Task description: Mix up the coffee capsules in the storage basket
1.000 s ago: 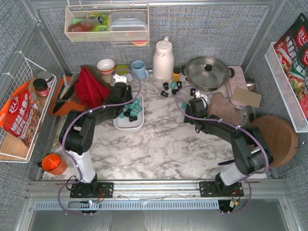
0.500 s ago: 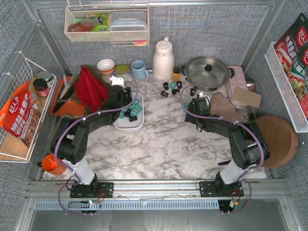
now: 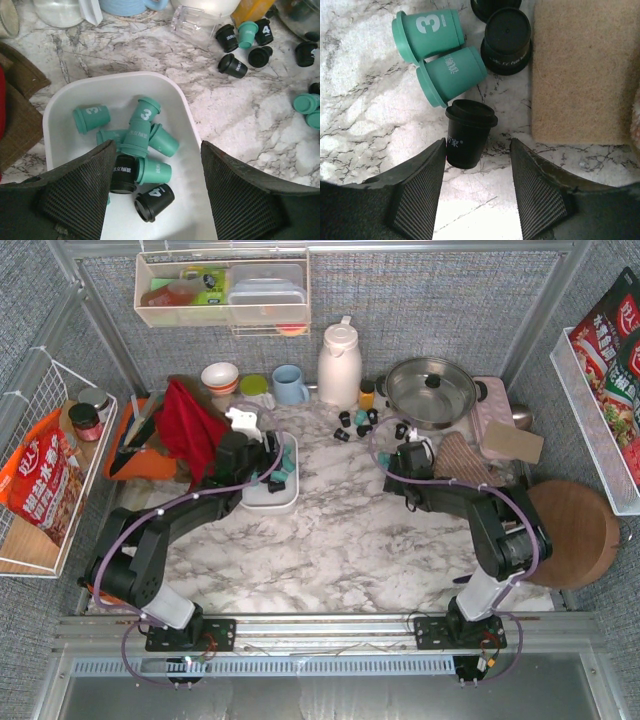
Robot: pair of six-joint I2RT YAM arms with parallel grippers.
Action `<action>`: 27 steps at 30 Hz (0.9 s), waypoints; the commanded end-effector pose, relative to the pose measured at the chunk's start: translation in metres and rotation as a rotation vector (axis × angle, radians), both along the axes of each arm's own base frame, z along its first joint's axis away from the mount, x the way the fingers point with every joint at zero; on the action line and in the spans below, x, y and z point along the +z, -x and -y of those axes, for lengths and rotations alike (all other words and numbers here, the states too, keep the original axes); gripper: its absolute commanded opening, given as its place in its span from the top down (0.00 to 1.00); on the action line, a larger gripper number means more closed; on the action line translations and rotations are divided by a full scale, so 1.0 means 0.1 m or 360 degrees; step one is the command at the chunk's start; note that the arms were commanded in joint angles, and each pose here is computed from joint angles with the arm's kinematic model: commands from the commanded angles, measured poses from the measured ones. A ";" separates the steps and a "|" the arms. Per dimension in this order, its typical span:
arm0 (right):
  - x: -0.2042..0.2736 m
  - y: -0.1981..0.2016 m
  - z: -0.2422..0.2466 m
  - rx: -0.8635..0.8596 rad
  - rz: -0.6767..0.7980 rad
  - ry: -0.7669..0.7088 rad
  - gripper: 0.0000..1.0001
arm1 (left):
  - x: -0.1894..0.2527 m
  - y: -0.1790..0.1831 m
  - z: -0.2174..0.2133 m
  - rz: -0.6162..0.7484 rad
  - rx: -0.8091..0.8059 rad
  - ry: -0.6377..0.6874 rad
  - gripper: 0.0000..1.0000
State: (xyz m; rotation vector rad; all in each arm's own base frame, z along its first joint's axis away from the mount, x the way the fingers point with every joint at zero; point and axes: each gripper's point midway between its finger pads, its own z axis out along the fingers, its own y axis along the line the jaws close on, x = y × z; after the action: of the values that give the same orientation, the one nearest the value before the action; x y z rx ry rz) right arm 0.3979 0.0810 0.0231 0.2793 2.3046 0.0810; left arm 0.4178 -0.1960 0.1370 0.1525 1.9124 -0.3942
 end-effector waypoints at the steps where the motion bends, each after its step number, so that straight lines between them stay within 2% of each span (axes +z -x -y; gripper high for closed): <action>1: 0.06 -0.12 0.00 0.0011 0.0073 0.0019 0.43 | 0.13 0.05 0.14 0.0050 -0.0091 0.0084 0.23; 8: 0.05 -0.14 0.02 0.0008 0.0069 0.0053 0.46 | 0.10 0.16 0.26 0.0041 -0.0186 0.0096 0.22; 14: 0.05 -0.14 0.02 0.0016 0.0070 0.0054 0.56 | 0.14 0.29 0.46 0.0130 -0.0332 0.0072 0.20; 19: 0.05 -0.14 0.01 0.0023 0.0075 0.0050 0.68 | 0.18 0.37 0.57 0.0165 -0.0410 0.0075 0.02; 24: 0.05 -0.12 0.01 0.0022 0.0071 0.0049 0.79 | 0.17 0.40 0.59 0.0156 -0.0416 0.0084 0.01; 27: 0.10 -0.11 0.01 0.0033 0.0082 0.0038 0.81 | 0.16 0.43 0.61 0.0151 -0.0427 0.0088 0.01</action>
State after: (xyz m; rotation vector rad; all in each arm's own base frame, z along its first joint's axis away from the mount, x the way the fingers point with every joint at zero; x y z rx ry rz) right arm 0.4056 0.0786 0.0239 0.2416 2.2867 0.0502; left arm 0.3752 -0.2521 0.1418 0.3814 1.8375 -0.5851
